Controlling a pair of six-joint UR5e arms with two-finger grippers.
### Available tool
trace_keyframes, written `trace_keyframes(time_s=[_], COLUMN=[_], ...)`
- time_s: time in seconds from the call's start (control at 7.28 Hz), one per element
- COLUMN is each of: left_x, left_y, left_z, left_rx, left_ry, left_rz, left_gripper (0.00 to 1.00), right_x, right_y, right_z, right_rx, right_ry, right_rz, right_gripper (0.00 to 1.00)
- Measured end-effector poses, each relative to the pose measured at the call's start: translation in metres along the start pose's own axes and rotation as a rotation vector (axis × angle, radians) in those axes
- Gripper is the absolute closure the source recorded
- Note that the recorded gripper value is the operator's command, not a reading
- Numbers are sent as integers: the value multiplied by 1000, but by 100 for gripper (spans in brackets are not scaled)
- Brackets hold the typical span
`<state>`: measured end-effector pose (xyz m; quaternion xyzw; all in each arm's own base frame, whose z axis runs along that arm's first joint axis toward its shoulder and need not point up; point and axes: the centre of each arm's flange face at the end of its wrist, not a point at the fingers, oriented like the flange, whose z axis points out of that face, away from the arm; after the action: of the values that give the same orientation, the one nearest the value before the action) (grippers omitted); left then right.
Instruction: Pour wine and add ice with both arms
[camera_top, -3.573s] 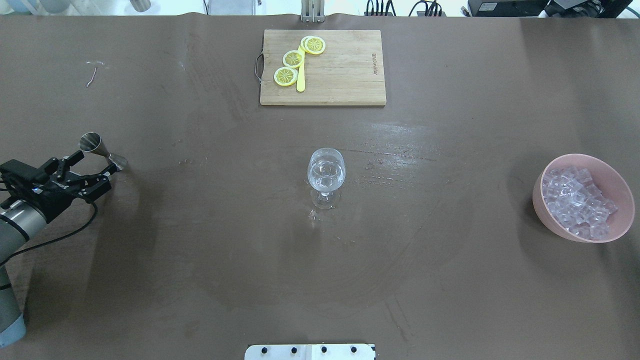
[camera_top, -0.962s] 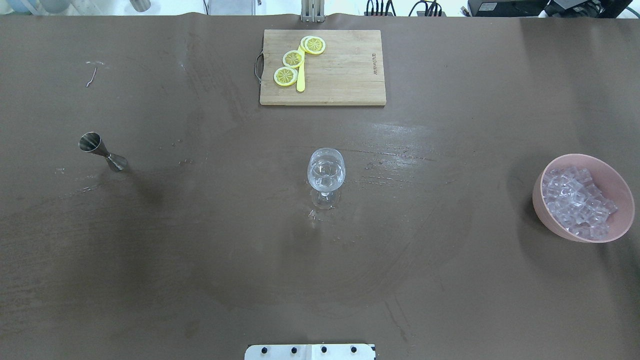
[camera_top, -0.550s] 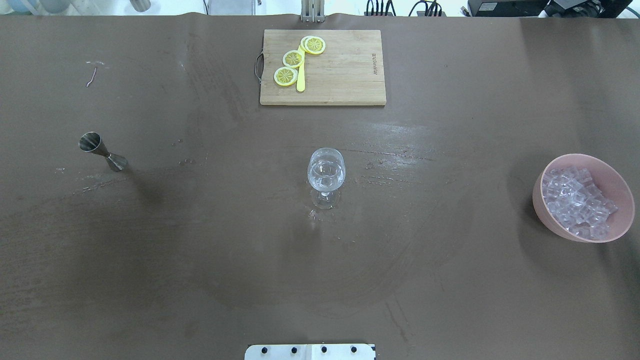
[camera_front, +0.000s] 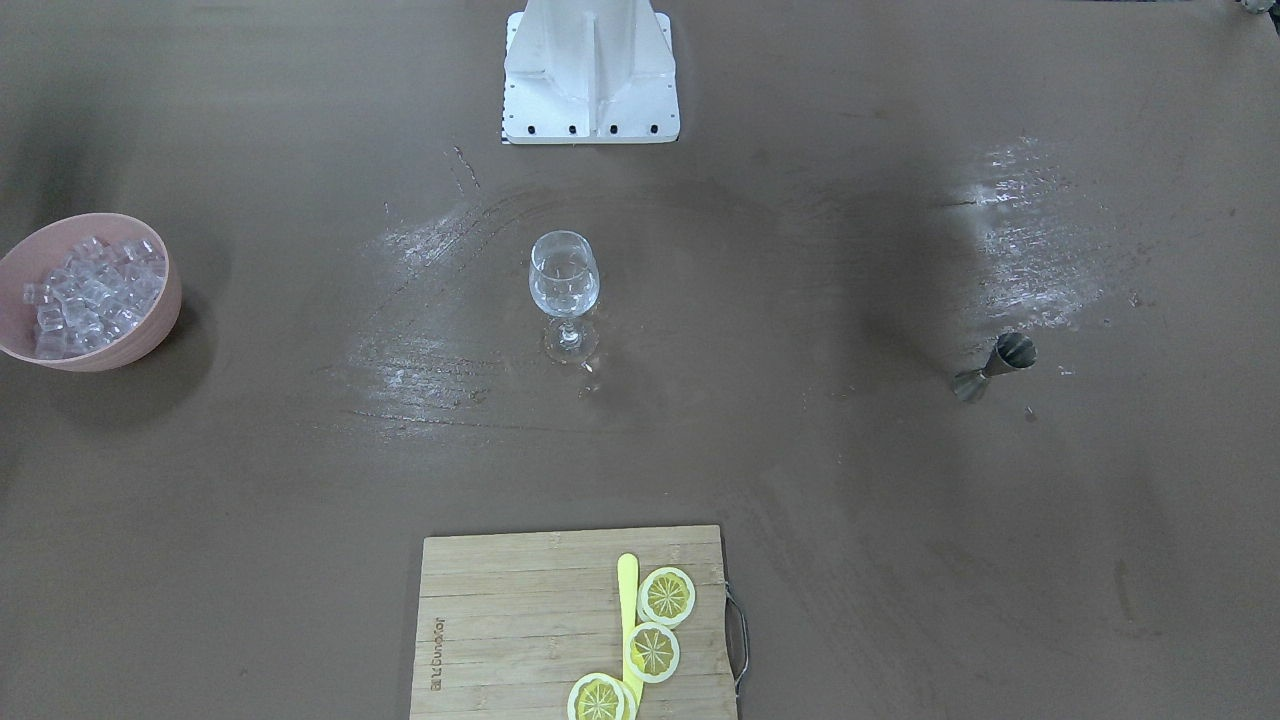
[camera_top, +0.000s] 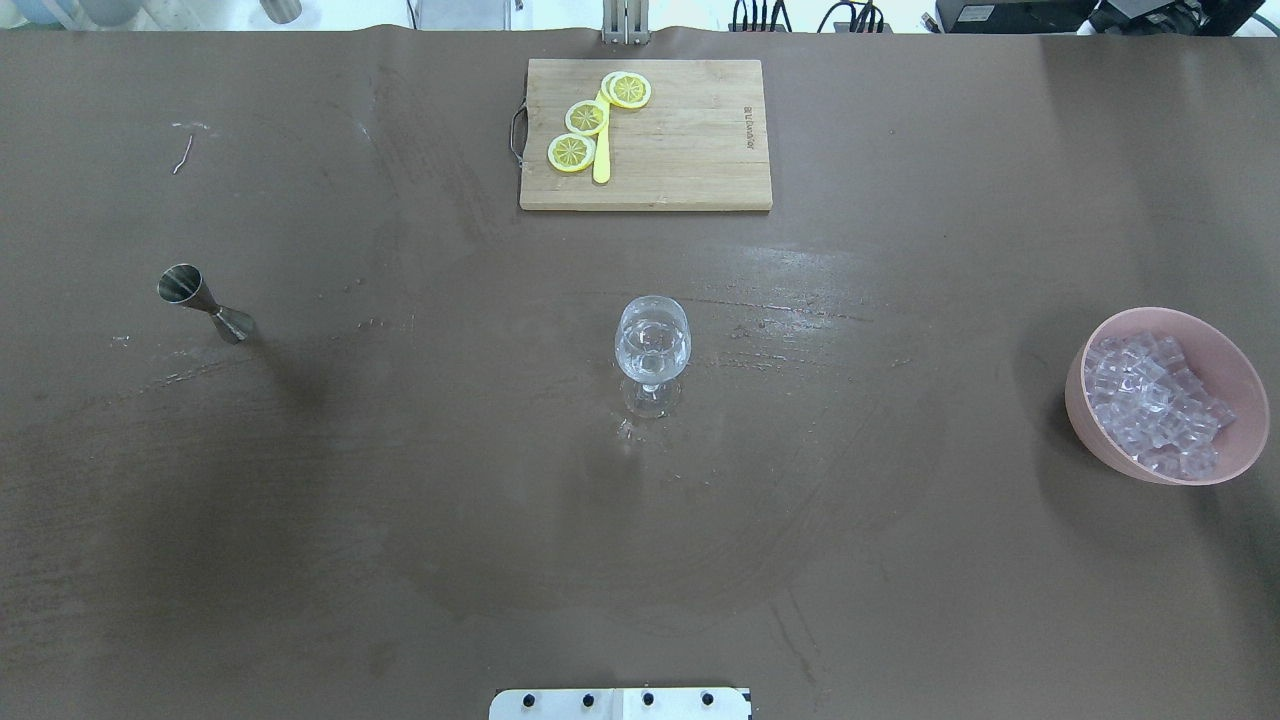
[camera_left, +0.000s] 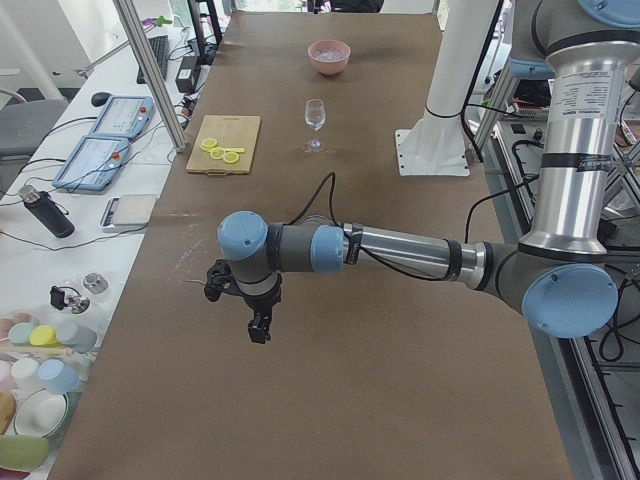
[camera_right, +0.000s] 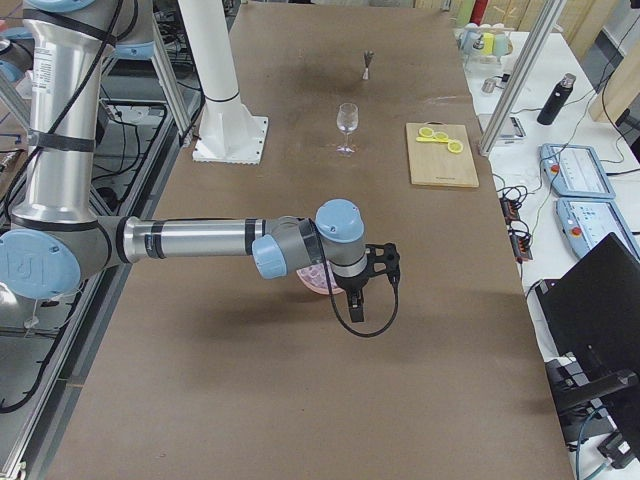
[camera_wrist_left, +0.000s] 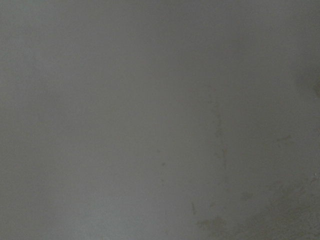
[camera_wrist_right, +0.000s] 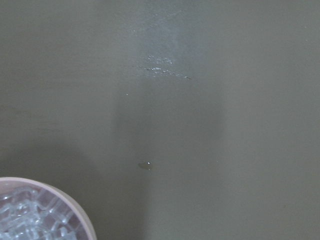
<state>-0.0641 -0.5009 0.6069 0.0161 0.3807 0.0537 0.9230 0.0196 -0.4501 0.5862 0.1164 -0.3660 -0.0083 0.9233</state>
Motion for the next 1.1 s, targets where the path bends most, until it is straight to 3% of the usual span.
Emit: trace_keyframes(time_s=[0.27, 0.55, 0.82, 1.1], left_x=[0, 2, 8, 11], left_y=[5, 5, 4, 4], left_z=[-3, -6, -11, -15], left_rx=[8, 15, 26, 33], left_ry=[14, 15, 14, 13], left_rz=[-12, -6, 5, 11], left_gripper=[2, 2, 2, 2], right_x=[-36, -95, -142, -168], right_y=[-6, -4, 4, 17], right_z=[-13, -6, 16, 41], right_rx=[17, -10, -36, -27], right_ry=[-38, -64, -35, 5], right_rz=[11, 109, 196, 244], right_gripper=[0, 2, 3, 3])
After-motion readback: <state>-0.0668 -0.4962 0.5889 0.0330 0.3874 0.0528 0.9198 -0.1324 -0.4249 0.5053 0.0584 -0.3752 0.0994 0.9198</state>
